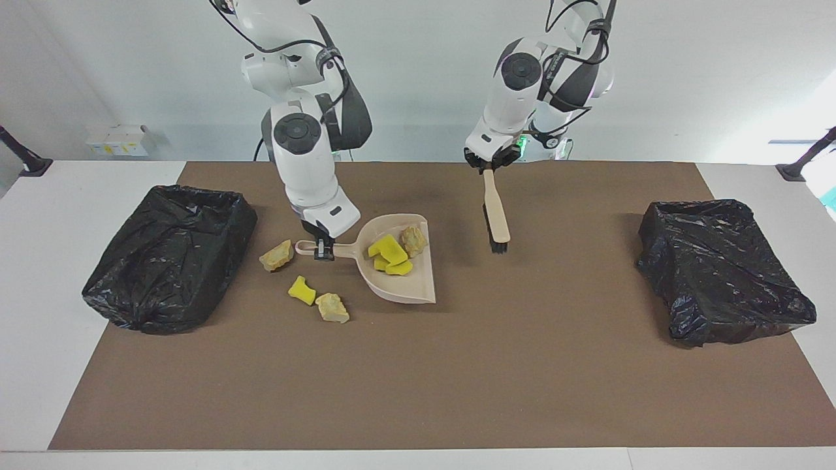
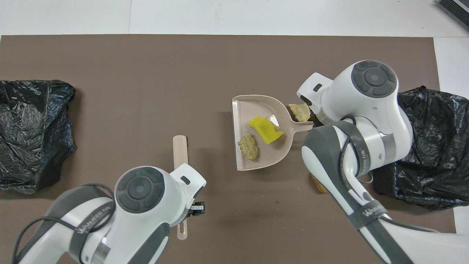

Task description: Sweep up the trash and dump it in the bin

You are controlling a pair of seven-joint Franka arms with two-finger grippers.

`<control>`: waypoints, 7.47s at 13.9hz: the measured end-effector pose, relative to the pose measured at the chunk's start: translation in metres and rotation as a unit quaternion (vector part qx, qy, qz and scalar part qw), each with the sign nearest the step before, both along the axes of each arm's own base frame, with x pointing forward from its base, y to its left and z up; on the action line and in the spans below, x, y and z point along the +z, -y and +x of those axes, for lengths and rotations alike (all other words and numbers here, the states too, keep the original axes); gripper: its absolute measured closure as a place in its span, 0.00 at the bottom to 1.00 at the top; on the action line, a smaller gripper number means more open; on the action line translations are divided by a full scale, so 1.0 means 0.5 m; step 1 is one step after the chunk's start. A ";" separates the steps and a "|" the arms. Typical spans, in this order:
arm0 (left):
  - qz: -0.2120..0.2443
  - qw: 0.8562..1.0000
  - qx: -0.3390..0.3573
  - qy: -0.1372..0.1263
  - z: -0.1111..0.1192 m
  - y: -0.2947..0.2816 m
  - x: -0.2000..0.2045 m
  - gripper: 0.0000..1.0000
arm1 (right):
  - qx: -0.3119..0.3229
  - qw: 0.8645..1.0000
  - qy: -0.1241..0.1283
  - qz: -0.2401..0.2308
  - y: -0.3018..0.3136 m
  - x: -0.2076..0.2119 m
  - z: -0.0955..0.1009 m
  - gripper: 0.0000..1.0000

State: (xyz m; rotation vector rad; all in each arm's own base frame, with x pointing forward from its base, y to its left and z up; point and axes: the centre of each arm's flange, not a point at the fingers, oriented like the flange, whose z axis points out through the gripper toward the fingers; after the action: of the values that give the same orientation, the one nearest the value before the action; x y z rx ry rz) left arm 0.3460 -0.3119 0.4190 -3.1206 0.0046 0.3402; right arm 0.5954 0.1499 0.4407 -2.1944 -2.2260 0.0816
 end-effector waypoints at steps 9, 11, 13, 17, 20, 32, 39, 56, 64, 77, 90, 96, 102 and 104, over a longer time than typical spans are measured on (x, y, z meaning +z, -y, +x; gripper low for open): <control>-0.020 1.000 0.020 0.003 -0.085 0.079 -0.082 0.74 | -0.108 0.994 0.013 0.003 0.412 0.105 0.029 0.68; -0.025 1.000 0.015 0.009 -0.088 0.093 -0.108 0.74 | -0.105 0.994 0.012 0.004 0.506 0.105 0.017 0.68; -0.026 1.000 -0.009 0.007 -0.089 0.097 -0.129 0.74 | -0.089 0.996 0.012 0.005 0.602 0.107 -0.003 0.68; -0.024 0.999 -0.020 -0.001 -0.094 0.088 -0.146 0.74 | -0.071 0.997 0.006 -0.032 0.803 0.126 -0.075 0.68; -0.022 1.000 0.004 -0.010 -0.099 0.085 -0.154 0.74 | -0.089 0.992 -0.009 -0.085 0.901 0.145 -0.129 0.68; -0.038 0.999 -0.009 -0.015 -0.027 0.048 -0.109 0.00 | -0.282 0.914 -0.040 -0.288 0.835 0.163 -0.169 0.68; -0.022 0.999 0.030 0.006 0.139 -0.130 0.113 0.00 | -0.190 0.902 -0.001 -0.387 0.707 0.258 -0.135 0.68; 0.010 0.997 -0.013 0.078 0.310 -0.559 0.357 0.00 | -0.131 0.915 0.025 -0.380 0.621 0.321 -0.118 0.68; 0.013 0.997 -0.024 0.073 0.316 -0.561 0.443 0.00 | -0.309 0.930 0.044 -0.193 0.535 0.271 -0.114 0.68; -0.006 0.993 -0.028 0.117 0.330 -0.542 0.470 0.00 | -0.669 0.742 -0.011 -0.033 0.025 0.091 -0.045 0.68; -0.007 0.993 -0.028 0.117 0.330 -0.541 0.470 0.00 | -0.738 0.675 -0.021 0.004 -0.445 -0.180 0.072 0.68; -0.007 0.993 -0.028 0.118 0.330 -0.541 0.470 0.00 | -0.726 0.687 -0.020 0.005 -0.474 -0.106 0.038 0.09; -0.011 0.988 -0.032 0.152 0.348 -0.528 0.477 0.00 | -0.699 0.713 -0.022 -0.039 -0.481 -0.024 -0.128 0.00; -0.014 0.986 -0.033 0.164 0.358 -0.524 0.477 0.00 | -0.686 0.726 -0.020 -0.048 -0.489 -0.012 -0.200 0.00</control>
State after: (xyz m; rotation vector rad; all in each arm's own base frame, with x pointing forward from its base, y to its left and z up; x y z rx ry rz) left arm 0.5247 -0.0502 0.6576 -3.1526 0.1139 -0.1781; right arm 0.4956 0.3945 0.4345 -3.1260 -0.1052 0.1950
